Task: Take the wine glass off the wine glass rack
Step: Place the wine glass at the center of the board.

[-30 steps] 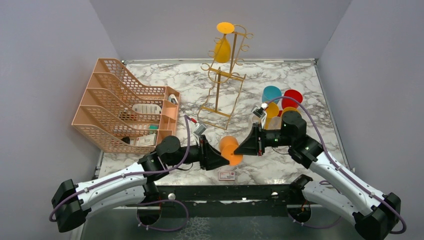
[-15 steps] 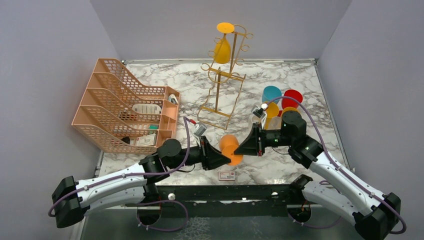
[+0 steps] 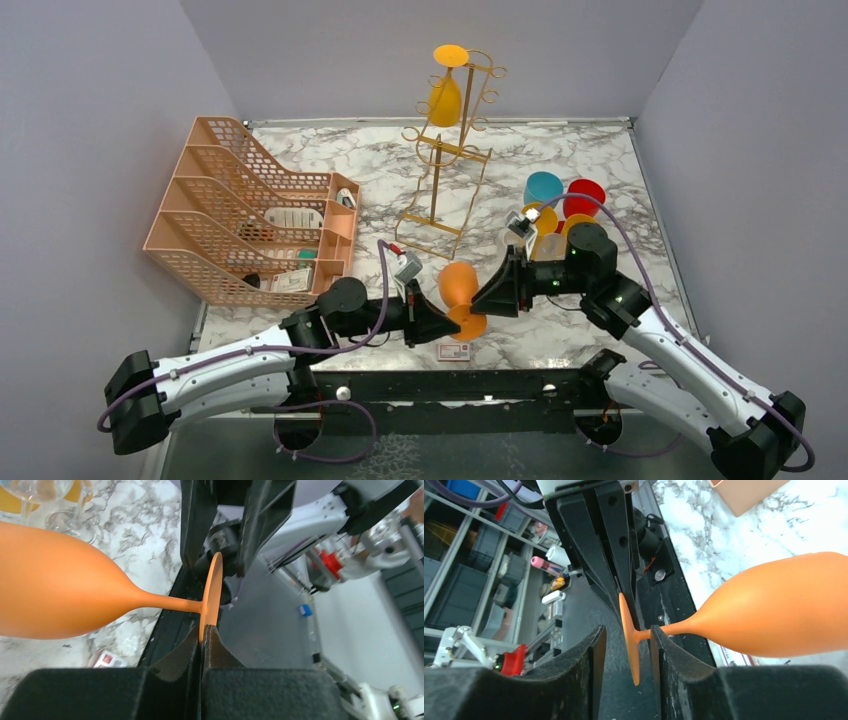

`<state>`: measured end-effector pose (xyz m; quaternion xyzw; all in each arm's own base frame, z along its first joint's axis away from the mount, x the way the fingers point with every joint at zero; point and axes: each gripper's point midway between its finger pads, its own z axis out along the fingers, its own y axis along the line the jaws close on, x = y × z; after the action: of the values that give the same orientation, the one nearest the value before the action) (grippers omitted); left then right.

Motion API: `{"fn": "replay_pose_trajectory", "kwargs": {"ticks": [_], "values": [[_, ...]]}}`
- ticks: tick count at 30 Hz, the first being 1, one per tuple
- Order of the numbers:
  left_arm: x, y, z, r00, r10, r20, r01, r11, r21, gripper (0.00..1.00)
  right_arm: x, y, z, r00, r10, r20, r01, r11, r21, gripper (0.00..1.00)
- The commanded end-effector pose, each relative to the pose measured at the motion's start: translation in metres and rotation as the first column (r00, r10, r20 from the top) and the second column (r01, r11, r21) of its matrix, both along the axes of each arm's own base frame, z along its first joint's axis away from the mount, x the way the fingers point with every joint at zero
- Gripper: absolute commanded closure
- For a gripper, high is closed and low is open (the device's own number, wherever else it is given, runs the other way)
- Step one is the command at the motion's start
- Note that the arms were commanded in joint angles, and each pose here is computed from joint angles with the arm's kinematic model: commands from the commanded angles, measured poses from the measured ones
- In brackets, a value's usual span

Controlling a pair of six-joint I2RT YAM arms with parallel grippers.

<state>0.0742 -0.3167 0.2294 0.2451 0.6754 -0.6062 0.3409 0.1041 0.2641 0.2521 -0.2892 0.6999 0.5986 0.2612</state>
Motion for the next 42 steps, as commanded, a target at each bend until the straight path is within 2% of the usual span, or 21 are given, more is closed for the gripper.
{"fn": "replay_pose_trajectory", "kwargs": {"ticks": [1, 4, 6, 9, 11, 12, 16, 22, 28, 33, 36, 39, 42], "values": [[-0.011, 0.006, 0.006, 0.974, -0.103, 0.203, 0.094, 0.994, 0.057, 1.00, 0.012, -0.006, 0.019, 0.988, -0.096, 0.117, 0.097, 0.995, -0.004, 0.56], [-0.020, 0.016, 0.006, 0.913, -0.180, 0.366, 0.153, 0.983, 0.102, 1.00, 0.026, -0.015, 0.025, 0.963, -0.196, 0.183, 0.203, 0.979, -0.021, 0.52], [-0.028, 0.026, -0.001, 0.841, -0.259, 0.475, 0.207, 0.965, 0.159, 1.00, 0.034, -0.021, 0.029, 0.940, -0.263, 0.219, 0.274, 0.962, -0.019, 0.50], [-0.049, 0.041, -0.009, 0.663, -0.367, 0.653, 0.323, 0.926, 0.194, 1.00, 0.044, -0.030, 0.034, 0.904, -0.351, 0.242, 0.362, 0.932, 0.000, 0.49], [-0.057, 0.050, -0.014, 0.506, -0.390, 0.770, 0.367, 0.905, 0.217, 1.00, 0.049, -0.036, 0.036, 0.883, -0.405, 0.238, 0.415, 0.910, 0.012, 0.48], [-0.057, 0.053, -0.015, 0.456, -0.380, 0.805, 0.360, 0.906, 0.224, 1.00, 0.051, -0.038, 0.036, 0.875, -0.425, 0.233, 0.434, 0.901, 0.014, 0.48], [-0.043, 0.059, -0.026, 0.457, -0.346, 0.820, 0.264, 0.933, 0.246, 1.00, 0.054, -0.043, 0.037, 0.857, -0.459, 0.233, 0.469, 0.883, 0.016, 0.48], [-0.048, 0.062, -0.044, 0.431, -0.396, 0.811, 0.297, 0.911, 0.287, 1.00, 0.058, -0.042, 0.038, 0.854, -0.462, 0.240, 0.474, 0.880, 0.008, 0.47], [-0.047, 0.061, -0.055, 0.413, -0.405, 0.816, 0.295, 0.907, 0.301, 1.00, 0.061, -0.029, 0.024, 0.894, -0.397, 0.207, 0.418, 0.906, -0.070, 0.47], [-0.046, 0.060, -0.061, 0.414, -0.405, 0.815, 0.298, 0.906, 0.300, 1.00, 0.053, -0.008, 0.016, 0.957, -0.256, 0.135, 0.272, 0.955, -0.118, 0.47], [-0.050, 0.060, -0.063, 0.411, -0.419, 0.810, 0.321, 0.898, 0.302, 1.00, 0.031, 0.008, 0.013, 0.997, -0.064, 0.043, 0.068, 0.992, -0.102, 0.47], [-0.051, 0.061, -0.063, 0.410, -0.413, 0.813, 0.321, 0.900, 0.295, 1.00, 0.015, 0.016, 0.010, 0.996, 0.074, -0.054, -0.079, 0.993, -0.084, 0.50], [-0.049, 0.063, -0.059, 0.415, -0.387, 0.823, 0.299, 0.913, 0.278, 1.00, 0.007, 0.016, 0.004, 0.987, 0.134, -0.084, -0.141, 0.987, -0.080, 0.53]]}}
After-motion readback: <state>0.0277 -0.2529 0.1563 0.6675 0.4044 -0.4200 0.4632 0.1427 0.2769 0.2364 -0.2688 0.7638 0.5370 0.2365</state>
